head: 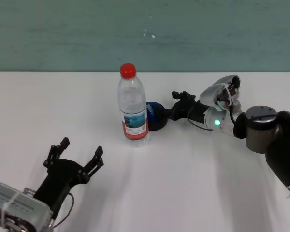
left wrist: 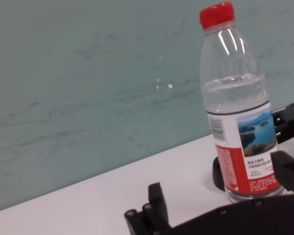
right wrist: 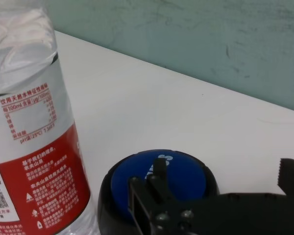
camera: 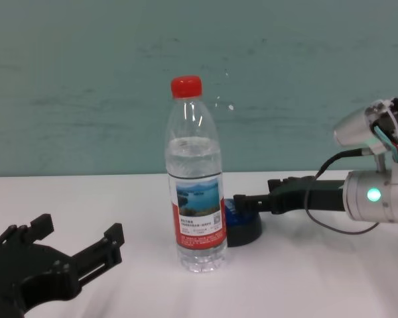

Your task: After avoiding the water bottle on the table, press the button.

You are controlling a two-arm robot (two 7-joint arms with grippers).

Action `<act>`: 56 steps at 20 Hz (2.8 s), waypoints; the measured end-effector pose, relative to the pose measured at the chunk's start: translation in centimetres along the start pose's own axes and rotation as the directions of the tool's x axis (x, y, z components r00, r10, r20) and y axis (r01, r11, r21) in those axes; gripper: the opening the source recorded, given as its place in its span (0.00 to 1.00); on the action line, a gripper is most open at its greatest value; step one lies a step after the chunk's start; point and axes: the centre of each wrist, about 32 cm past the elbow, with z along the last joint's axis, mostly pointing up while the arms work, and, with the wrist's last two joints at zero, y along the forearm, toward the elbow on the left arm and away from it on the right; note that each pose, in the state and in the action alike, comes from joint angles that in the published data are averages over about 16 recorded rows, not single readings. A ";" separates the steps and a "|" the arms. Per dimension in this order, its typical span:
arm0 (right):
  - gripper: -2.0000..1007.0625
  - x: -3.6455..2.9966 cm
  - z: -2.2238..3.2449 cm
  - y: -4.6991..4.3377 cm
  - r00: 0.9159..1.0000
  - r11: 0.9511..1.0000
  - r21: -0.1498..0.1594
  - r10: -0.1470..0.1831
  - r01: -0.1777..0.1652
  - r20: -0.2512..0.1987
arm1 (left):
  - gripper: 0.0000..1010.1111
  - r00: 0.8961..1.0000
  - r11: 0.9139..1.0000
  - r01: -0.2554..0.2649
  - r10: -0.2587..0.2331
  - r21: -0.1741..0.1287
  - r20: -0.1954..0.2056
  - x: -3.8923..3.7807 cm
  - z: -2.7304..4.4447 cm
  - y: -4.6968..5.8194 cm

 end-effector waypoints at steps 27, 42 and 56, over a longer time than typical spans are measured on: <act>1.00 -0.69 2.15 -1.51 0.999 0.997 0.082 -0.012 0.009 0.041 | 0.99 1.000 1.000 0.000 0.000 0.000 0.000 0.00 0.00 0.0; 1.00 -0.83 3.37 -4.09 0.997 0.992 0.121 -0.042 0.034 0.060 | 0.99 1.000 1.000 0.000 0.000 0.000 0.000 0.00 0.00 0.0; 1.00 -2.89 4.16 -10.60 0.994 0.983 0.175 -0.069 0.053 0.085 | 0.99 1.000 1.000 0.000 0.000 0.000 0.000 0.00 0.00 0.0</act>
